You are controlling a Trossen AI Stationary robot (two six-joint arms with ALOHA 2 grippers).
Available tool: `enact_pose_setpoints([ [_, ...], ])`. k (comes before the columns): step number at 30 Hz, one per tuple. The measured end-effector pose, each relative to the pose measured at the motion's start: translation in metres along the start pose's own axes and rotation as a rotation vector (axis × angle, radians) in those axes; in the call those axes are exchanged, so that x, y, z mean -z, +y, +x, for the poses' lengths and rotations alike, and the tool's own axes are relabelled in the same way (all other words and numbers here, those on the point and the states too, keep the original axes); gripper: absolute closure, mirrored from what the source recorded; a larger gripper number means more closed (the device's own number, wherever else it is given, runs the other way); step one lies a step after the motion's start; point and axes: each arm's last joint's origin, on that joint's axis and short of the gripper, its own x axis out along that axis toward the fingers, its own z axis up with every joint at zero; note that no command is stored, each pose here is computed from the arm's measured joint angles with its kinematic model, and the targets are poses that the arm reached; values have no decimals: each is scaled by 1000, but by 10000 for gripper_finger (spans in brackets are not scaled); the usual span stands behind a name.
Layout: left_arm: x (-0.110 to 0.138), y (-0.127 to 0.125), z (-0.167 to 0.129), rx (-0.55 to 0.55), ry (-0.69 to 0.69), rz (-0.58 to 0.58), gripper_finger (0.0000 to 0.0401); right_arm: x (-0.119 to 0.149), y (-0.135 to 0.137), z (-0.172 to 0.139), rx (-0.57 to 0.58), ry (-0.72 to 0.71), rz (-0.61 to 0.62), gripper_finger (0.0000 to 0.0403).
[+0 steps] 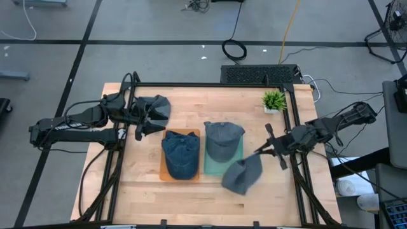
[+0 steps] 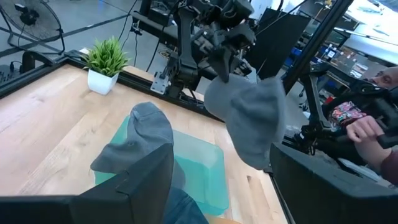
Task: Pick & Place hat
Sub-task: Put the bottom gray cap into the green bin
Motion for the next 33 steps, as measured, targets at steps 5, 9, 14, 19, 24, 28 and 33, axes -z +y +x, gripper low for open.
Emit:
enact_pose_setpoints([
  [5, 0, 0, 0, -4, -4, 0, 130, -13, -5, 6, 127, -102, -145, 403],
  [9, -2, 0, 0, -6, -19, -7, 130, -19, -8, 10, 223, -122, -243, 403],
  [14, -2, 0, 0, -33, -34, -19, 130, -27, -13, 12, 384, -140, -297, 403],
  [19, -2, 2, 1, -76, -48, -32, 130, -36, -17, 11, 502, -176, -368, 403],
  [24, -3, 5, 5, -111, -61, -92, 130, -40, -21, 14, 662, -91, -528, 403],
  [28, -6, 8, 14, -102, -90, -147, 130, -44, -24, 16, 778, -14, -643, 403],
  [33, -9, 11, 27, -60, -114, -219, 130, -47, -26, 19, 857, 58, -740, 403],
])
